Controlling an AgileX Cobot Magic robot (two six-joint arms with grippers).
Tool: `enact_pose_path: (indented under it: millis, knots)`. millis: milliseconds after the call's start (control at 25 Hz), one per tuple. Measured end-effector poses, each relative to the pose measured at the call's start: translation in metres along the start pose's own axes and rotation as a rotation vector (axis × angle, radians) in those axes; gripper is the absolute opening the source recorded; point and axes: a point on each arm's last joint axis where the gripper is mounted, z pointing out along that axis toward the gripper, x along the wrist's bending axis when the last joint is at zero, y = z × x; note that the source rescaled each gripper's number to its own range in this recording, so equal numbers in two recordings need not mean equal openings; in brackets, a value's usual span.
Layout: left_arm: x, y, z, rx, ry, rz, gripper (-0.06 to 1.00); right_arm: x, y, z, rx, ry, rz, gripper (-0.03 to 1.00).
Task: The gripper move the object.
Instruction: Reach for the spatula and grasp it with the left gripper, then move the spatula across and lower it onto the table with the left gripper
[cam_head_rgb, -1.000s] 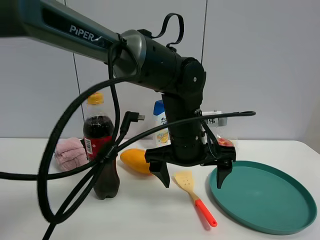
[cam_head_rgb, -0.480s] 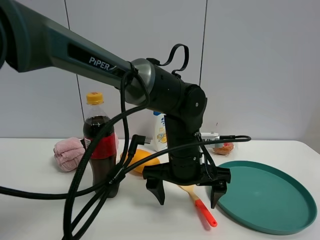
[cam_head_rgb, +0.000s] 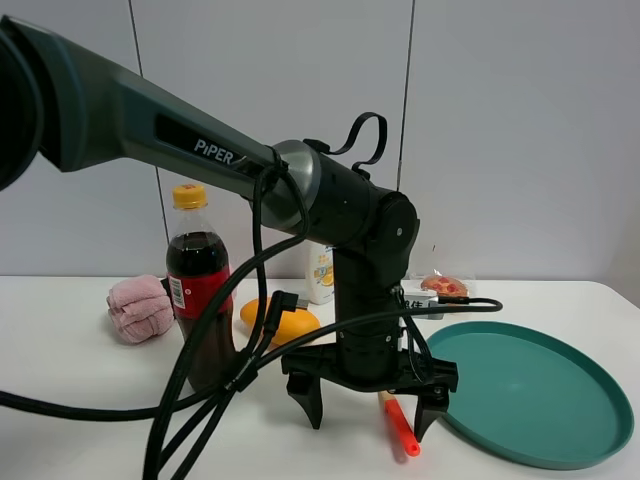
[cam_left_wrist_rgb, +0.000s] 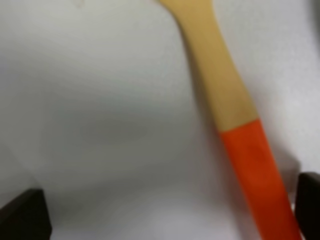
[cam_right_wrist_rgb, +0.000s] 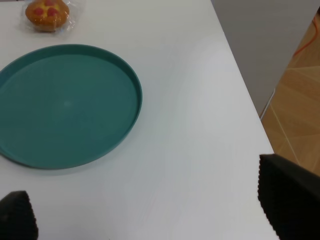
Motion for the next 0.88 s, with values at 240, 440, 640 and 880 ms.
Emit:
enact_pose_path:
  millis: [240,440,640,880]
  knots:
    - [0.001,0.000,0.001,0.001,0.016,0.009,1.00,0.000,0.000,0.000,0.000,0.000,0.000,1.00]
    - [-0.002,-0.003,0.001,-0.003,0.022,0.030,0.73,0.000,0.000,0.000,0.000,0.000,0.000,1.00]
    - [-0.007,-0.007,0.001,-0.002,0.020,0.044,0.18,0.000,0.000,0.000,0.000,0.000,0.000,1.00]
    - [-0.009,-0.006,-0.006,-0.013,0.010,0.091,0.00,0.000,0.000,0.000,0.000,0.000,0.000,1.00]
